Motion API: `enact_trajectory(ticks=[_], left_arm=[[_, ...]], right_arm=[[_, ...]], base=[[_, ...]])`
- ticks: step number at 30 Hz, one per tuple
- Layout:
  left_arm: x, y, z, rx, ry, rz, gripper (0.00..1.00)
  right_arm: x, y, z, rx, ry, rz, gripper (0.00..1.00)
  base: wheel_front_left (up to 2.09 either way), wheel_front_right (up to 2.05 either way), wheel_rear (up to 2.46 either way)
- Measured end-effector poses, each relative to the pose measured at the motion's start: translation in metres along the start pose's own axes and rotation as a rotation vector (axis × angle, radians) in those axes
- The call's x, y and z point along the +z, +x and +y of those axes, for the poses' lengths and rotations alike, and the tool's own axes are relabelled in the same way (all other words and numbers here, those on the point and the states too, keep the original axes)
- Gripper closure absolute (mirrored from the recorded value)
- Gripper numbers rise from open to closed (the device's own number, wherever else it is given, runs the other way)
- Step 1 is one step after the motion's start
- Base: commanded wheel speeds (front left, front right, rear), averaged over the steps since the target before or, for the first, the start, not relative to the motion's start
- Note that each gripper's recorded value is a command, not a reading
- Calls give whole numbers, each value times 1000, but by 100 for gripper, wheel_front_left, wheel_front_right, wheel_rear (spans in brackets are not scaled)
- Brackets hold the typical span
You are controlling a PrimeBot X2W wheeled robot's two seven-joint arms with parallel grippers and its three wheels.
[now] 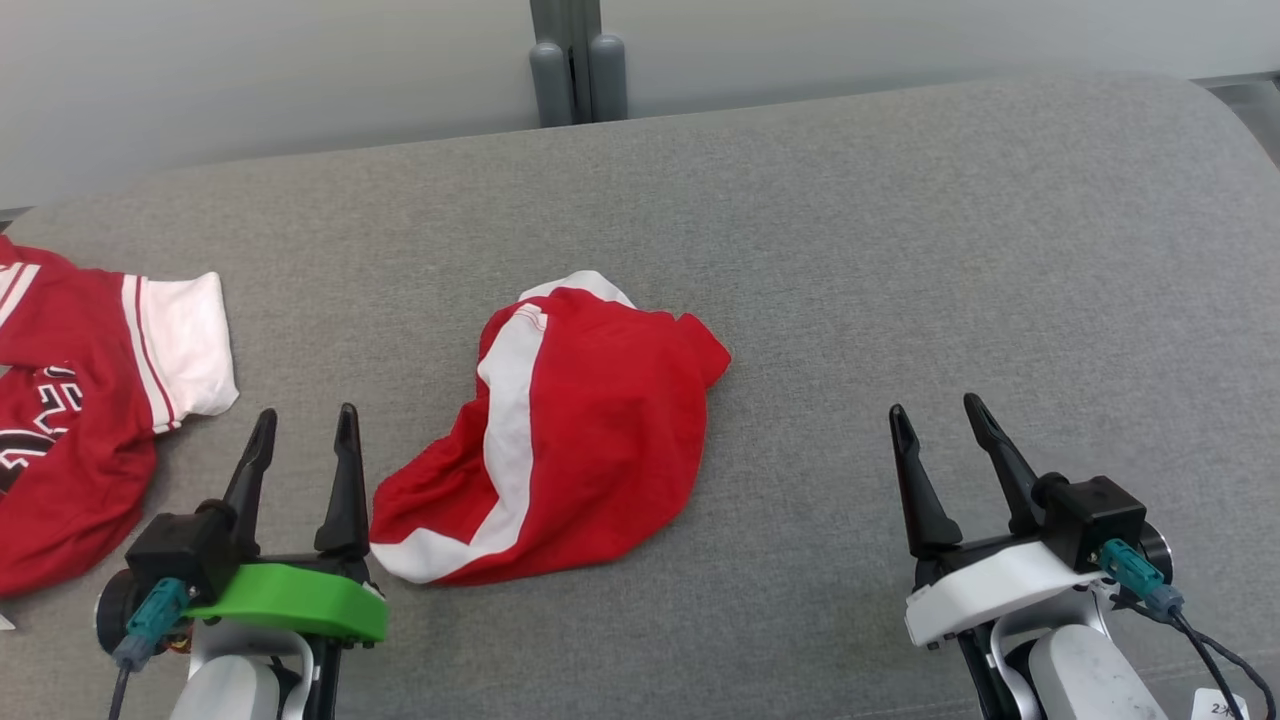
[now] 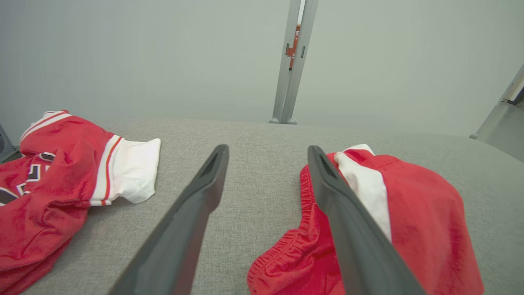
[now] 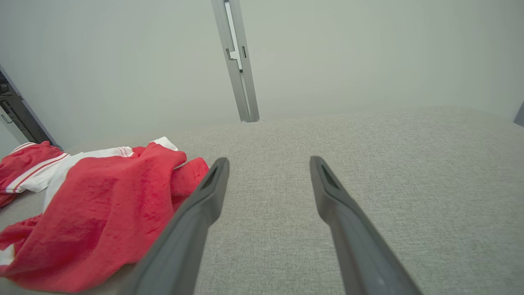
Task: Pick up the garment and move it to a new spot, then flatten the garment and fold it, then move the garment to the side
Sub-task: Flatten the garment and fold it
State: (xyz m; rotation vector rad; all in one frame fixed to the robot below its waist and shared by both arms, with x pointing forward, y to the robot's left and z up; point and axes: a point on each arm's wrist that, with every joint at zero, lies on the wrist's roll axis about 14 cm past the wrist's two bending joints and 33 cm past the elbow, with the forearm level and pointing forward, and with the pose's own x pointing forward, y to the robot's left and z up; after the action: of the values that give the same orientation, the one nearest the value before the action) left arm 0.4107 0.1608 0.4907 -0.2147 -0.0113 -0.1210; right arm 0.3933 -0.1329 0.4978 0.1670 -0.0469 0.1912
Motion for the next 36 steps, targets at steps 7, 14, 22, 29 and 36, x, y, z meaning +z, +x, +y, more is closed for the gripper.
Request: enact_trajectory(ticks=[7, 14, 22, 29, 36], left_arm=[[26, -23, 23, 69, 67, -76, 0], [36, -40, 41, 130, 89, -107, 0], [34, -45, 43, 147, 74, -106, 0], [30, -46, 48, 166, 68, -98, 0], [27, -48, 54, 198, 49, -93, 0]], right_arm=[[2, 6, 19, 58, 4, -6, 0], [1, 11, 36, 109, 6, 3, 0], [4, 29, 96, 311, -24, 11, 0], [3, 53, 168, 553, -105, 43, 0], [-30, 76, 197, 659, -226, 183, 0]], base=[[0, 0, 0], [0, 0, 0], [0, 0, 0], [0, 0, 0], [0, 0, 0]])
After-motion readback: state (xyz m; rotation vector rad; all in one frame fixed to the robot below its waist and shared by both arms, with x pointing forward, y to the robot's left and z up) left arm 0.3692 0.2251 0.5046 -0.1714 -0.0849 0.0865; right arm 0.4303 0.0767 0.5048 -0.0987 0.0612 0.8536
